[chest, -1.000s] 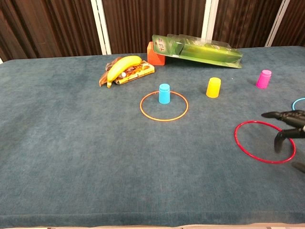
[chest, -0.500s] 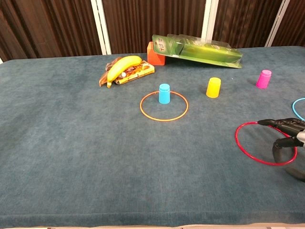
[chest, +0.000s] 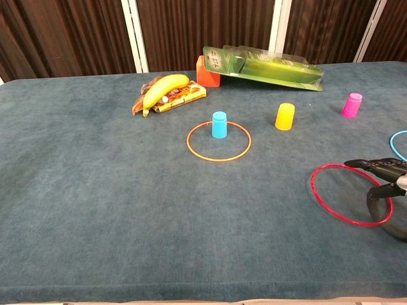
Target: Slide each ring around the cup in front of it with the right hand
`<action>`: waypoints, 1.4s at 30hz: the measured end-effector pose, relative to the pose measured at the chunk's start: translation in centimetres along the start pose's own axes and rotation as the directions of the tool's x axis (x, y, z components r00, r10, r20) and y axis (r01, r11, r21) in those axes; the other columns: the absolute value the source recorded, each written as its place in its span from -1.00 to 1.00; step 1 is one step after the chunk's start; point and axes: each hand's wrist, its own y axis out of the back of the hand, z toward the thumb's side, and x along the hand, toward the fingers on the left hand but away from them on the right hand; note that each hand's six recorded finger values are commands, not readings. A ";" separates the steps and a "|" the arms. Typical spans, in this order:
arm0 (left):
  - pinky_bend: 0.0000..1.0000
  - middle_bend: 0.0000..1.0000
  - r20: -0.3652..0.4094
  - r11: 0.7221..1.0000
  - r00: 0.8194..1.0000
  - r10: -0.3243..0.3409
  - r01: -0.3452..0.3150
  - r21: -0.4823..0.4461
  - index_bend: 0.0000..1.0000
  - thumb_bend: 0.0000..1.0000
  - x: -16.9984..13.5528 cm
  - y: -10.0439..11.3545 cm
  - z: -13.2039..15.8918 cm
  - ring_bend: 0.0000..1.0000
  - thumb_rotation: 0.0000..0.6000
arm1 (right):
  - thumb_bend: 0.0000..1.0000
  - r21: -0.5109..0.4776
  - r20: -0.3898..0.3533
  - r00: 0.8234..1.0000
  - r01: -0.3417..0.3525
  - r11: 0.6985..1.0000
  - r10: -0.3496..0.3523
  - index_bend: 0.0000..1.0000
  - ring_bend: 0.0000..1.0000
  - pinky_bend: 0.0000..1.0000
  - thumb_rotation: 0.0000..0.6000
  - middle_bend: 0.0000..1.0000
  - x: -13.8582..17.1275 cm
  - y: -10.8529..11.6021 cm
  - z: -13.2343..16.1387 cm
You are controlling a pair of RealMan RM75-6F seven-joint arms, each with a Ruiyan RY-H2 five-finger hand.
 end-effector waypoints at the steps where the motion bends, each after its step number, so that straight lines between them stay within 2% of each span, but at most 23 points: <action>1: -1.00 -1.00 0.000 1.000 1.000 0.000 0.000 0.000 -1.00 -0.06 0.0 0.0 0.0 -1.00 1.00 | -0.05 0.000 0.000 1.000 0.000 1.000 0.000 0.35 -1.00 -1.00 1.00 -0.84 0.0 0.0 0.0; 13: -1.00 -1.00 0.001 1.000 1.000 0.005 -0.005 -0.002 -1.00 -0.06 -0.1 0.1 0.0 -1.00 1.00 | -0.05 -0.003 -0.003 1.000 0.001 1.000 -0.001 0.43 -1.00 -1.00 1.00 -0.81 0.0 0.0 0.2; 26: -1.00 -1.00 0.003 1.000 1.000 0.005 -0.005 -0.002 -1.00 -0.06 -0.2 0.1 0.0 -1.00 1.00 | -0.06 -0.026 0.002 0.999 0.034 0.999 -0.034 0.50 -1.00 -1.00 1.00 -0.79 -0.9 0.7 0.3; 35: -1.00 -1.00 0.002 1.000 1.000 0.009 -0.009 -0.001 -1.00 -0.06 -0.2 0.2 0.0 -1.00 1.00 | -0.05 -0.054 0.002 0.997 0.073 0.996 -0.073 0.51 -1.00 -1.00 1.00 -0.79 -2.8 2.2 0.5; 42: -1.00 -1.00 0.002 1.000 1.000 -0.001 0.001 0.003 -1.00 -0.06 0.0 -0.1 0.0 -1.00 1.00 | -0.05 -0.093 0.032 0.995 0.094 0.991 -0.092 0.51 -1.00 -1.00 1.00 -0.79 -6.1 4.1 0.0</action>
